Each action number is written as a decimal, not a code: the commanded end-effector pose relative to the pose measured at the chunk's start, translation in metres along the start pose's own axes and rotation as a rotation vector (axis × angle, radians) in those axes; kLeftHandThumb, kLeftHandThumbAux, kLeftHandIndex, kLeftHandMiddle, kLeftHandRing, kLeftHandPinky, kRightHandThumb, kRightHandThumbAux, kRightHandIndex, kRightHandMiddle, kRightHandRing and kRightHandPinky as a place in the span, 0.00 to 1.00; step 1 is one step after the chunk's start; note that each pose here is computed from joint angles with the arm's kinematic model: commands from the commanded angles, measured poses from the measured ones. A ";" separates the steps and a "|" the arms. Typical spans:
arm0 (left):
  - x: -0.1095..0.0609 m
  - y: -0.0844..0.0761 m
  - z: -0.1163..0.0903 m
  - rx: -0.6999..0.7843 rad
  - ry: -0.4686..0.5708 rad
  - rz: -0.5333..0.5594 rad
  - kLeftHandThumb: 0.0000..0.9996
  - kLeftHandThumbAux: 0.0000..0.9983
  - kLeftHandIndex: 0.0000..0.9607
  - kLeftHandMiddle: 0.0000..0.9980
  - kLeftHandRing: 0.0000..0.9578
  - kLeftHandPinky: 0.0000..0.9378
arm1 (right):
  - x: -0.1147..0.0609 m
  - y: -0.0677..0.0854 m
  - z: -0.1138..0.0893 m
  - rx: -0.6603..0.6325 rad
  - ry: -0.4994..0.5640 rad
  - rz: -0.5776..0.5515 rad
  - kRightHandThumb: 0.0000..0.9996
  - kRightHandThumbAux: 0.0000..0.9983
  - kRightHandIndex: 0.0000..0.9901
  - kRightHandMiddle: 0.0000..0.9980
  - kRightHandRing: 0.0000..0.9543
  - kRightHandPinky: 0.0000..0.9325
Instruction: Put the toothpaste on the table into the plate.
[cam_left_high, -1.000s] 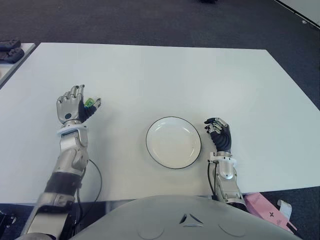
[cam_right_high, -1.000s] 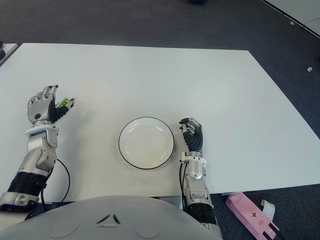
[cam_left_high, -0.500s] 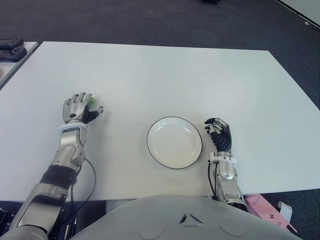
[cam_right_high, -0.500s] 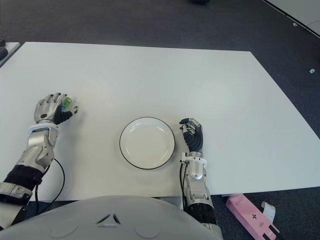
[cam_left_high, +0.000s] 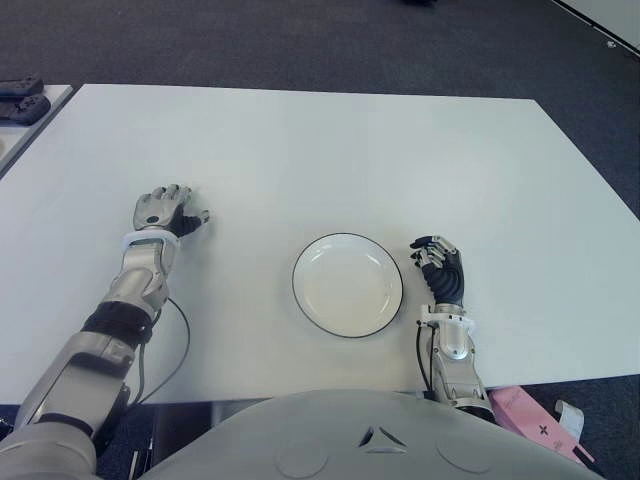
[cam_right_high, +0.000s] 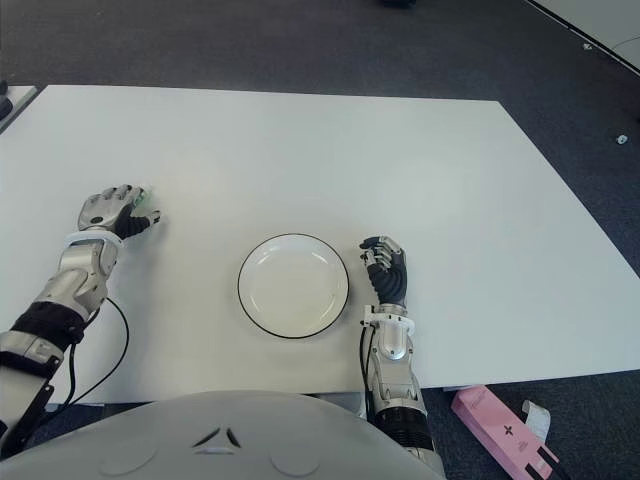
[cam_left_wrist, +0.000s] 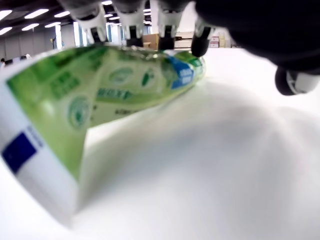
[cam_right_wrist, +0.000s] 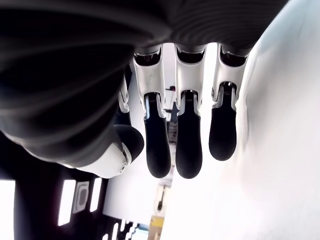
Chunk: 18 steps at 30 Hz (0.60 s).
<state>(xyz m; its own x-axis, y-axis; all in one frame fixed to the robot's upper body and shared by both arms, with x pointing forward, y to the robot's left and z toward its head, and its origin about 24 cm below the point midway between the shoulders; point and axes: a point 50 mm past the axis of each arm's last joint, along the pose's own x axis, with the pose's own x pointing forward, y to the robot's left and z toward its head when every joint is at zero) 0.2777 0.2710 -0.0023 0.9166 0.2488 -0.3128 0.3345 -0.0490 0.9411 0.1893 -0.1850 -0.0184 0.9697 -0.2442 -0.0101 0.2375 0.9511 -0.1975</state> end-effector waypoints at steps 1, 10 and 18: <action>0.000 -0.023 0.002 0.021 -0.009 -0.098 0.37 0.16 0.00 0.00 0.00 0.00 | -0.002 0.000 -0.002 -0.005 0.017 0.004 0.70 0.73 0.43 0.49 0.55 0.58; 0.008 -0.032 -0.001 0.052 -0.002 -0.131 0.35 0.19 0.00 0.00 0.00 0.00 | -0.003 -0.001 -0.002 -0.011 0.024 -0.003 0.71 0.73 0.43 0.49 0.55 0.59; 0.010 -0.037 -0.003 0.052 0.006 -0.149 0.34 0.21 0.00 0.00 0.00 0.00 | -0.003 -0.002 -0.002 -0.012 0.021 -0.006 0.71 0.73 0.43 0.49 0.55 0.59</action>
<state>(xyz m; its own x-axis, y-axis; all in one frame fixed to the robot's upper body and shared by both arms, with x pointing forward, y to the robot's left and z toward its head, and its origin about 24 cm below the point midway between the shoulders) 0.2931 0.2806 -0.0123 0.9096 0.2581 -0.3257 0.3592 -0.0944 0.9285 0.1876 -0.1860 -0.0177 0.9687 -0.2480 -0.0102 0.2410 0.9496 -0.2005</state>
